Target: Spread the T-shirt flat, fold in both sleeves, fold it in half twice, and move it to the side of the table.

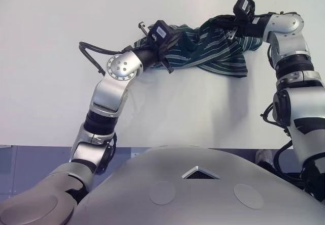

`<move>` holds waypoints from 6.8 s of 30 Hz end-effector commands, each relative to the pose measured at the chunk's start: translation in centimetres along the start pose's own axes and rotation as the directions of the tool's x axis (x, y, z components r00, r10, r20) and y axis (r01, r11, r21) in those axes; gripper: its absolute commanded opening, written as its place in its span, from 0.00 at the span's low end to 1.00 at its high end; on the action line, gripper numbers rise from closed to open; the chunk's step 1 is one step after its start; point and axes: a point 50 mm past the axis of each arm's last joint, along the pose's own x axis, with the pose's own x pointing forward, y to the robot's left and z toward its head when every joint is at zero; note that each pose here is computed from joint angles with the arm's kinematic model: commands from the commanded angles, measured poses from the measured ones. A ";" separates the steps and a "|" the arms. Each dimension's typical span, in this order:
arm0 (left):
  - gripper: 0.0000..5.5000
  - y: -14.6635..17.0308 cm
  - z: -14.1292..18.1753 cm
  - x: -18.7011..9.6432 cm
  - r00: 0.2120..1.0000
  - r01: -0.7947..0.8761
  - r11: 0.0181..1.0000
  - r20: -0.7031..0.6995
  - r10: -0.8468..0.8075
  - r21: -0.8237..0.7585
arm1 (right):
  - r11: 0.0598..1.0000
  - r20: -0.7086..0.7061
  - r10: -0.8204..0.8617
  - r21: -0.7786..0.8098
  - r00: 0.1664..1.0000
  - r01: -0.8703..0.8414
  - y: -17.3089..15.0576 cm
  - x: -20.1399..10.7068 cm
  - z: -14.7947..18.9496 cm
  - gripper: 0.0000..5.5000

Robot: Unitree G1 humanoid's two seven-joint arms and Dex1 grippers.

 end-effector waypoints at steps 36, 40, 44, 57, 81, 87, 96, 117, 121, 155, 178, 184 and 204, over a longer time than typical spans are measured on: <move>0.00 1.1 4.7 -7.0 0.835 0.533 0.844 -0.124 -0.536 -0.060 | 0.928 -0.099 0.324 -0.158 0.941 -0.336 10.8 -8.8 5.2 0.00; 0.00 2.9 9.7 -7.2 0.885 0.465 0.881 -0.068 -0.460 0.091 | 0.914 -0.017 0.170 -0.371 0.985 -0.164 8.0 -9.9 11.0 0.00; 0.00 3.3 11.2 -7.9 0.906 0.422 0.898 -0.017 -0.423 0.122 | 0.868 0.059 0.096 -0.494 0.994 -0.054 6.5 -10.8 15.3 0.00; 0.00 6.6 3.4 0.1 0.986 -0.105 0.994 -0.127 0.104 -0.002 | 0.786 0.036 -0.247 -0.577 0.968 0.222 1.0 -1.3 10.9 0.00; 0.21 9.1 1.8 5.7 0.804 -0.586 0.804 0.189 0.563 0.098 | 0.670 -0.124 -0.690 -0.483 0.713 0.564 -1.7 7.1 3.2 0.42; 0.21 3.3 0.1 3.1 0.897 -0.436 0.899 0.108 0.430 0.038 | 0.731 -0.243 -0.678 -0.331 0.694 0.597 -1.7 5.5 0.4 0.63; 0.21 0.0 -7.8 4.5 0.895 -0.334 0.933 -0.267 0.358 0.132 | 0.727 -0.186 -0.683 -0.074 0.707 0.683 -2.0 4.0 -0.4 0.71; 0.21 -3.0 -4.1 2.7 0.974 -0.222 0.972 -0.062 0.217 -0.076 | 0.644 -0.275 -0.759 -0.451 0.590 0.618 -0.8 -4.1 -3.6 0.71; 0.21 -1.5 -4.4 2.1 0.942 -0.326 0.944 -0.106 0.320 -0.051 | 0.377 0.049 -0.905 -0.372 0.423 0.848 -1.8 -5.6 3.2 0.71; 0.28 8.0 -0.1 -5.0 0.781 -0.616 0.787 -0.100 0.617 0.044 | 0.566 -0.037 -0.824 -0.028 0.565 0.824 4.2 -0.4 3.4 0.71; 0.34 8.8 -9.8 -2.9 0.557 -0.831 0.446 -0.510 0.656 -0.334 | 0.581 0.009 -0.814 0.030 0.581 0.813 5.6 1.3 4.1 0.71; 0.14 8.9 -9.8 -3.2 0.554 -0.832 0.425 -0.492 0.671 -0.357 | 0.591 0.011 -0.806 0.011 0.591 0.806 5.6 1.4 4.1 0.71; 0.01 8.3 -2.5 0.4 0.736 -0.671 0.640 -0.229 0.637 -0.375 | 0.593 0.015 -0.805 0.022 0.593 0.805 5.8 1.8 4.1 0.71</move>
